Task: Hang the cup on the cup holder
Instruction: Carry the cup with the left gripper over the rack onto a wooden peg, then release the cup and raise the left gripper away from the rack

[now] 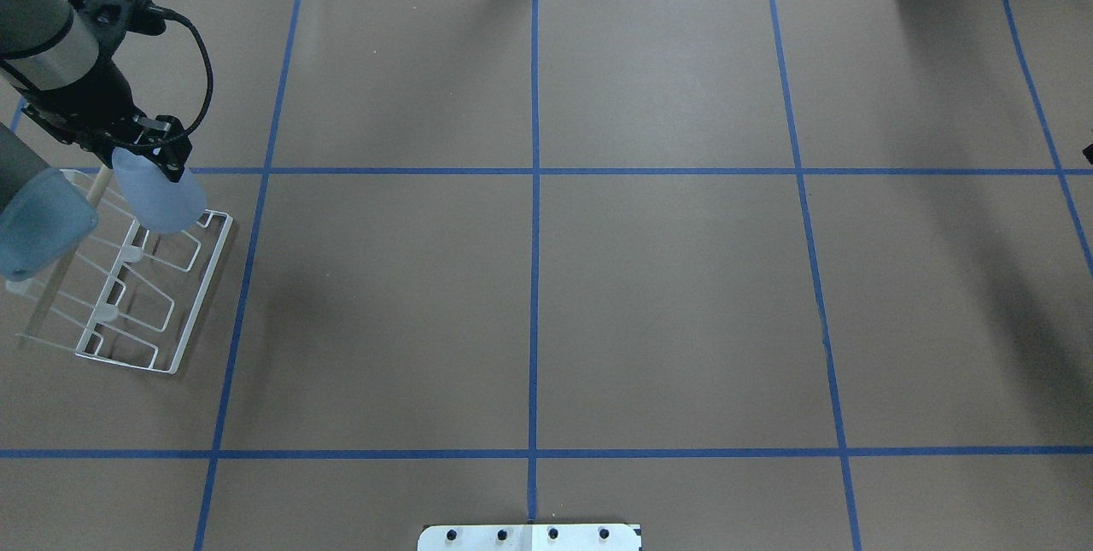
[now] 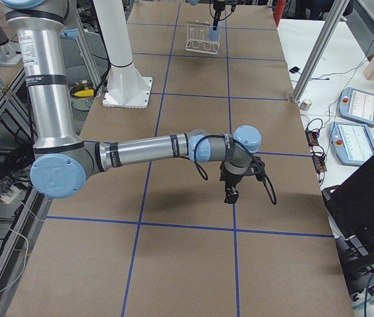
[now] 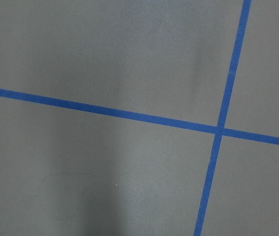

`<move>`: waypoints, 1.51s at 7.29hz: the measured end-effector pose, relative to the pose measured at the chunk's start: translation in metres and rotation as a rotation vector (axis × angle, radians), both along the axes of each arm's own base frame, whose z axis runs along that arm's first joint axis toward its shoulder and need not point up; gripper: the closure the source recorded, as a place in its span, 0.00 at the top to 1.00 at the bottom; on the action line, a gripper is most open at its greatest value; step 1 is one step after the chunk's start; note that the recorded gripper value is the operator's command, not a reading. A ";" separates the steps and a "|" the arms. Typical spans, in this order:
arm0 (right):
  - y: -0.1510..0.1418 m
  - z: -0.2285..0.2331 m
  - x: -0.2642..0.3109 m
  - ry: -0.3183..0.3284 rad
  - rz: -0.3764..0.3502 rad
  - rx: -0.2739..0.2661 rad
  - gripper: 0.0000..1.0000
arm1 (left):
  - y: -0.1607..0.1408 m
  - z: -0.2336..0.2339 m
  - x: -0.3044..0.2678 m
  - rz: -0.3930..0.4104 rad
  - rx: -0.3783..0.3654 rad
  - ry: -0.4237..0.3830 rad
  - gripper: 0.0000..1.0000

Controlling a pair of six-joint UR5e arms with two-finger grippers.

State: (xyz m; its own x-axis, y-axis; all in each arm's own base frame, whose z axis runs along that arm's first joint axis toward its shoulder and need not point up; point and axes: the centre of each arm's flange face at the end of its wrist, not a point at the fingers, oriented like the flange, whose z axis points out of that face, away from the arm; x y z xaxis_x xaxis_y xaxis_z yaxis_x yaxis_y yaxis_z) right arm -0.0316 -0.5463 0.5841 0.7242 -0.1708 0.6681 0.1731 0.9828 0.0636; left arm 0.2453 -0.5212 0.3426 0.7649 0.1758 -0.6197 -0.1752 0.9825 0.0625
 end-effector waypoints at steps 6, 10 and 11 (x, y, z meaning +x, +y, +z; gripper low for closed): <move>-0.001 -0.004 -0.004 0.005 -0.006 0.019 1.00 | 0.012 0.022 -0.005 0.007 0.040 0.031 0.99; -0.017 -0.015 0.000 0.106 0.000 0.073 1.00 | 0.004 0.006 -0.063 -0.047 0.094 0.071 0.99; -0.017 -0.011 0.002 0.122 0.003 0.069 1.00 | -0.001 0.016 -0.089 -0.048 0.100 0.079 0.99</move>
State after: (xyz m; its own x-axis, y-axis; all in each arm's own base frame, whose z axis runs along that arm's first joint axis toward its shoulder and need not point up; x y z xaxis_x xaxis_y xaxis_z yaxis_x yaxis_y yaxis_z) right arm -0.0292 -0.5631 0.5728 0.8001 -0.2107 0.5617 0.1803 0.9775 0.1098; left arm 0.1564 -0.5217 0.3586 0.7236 0.2037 -0.6594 -0.1187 0.9779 0.1719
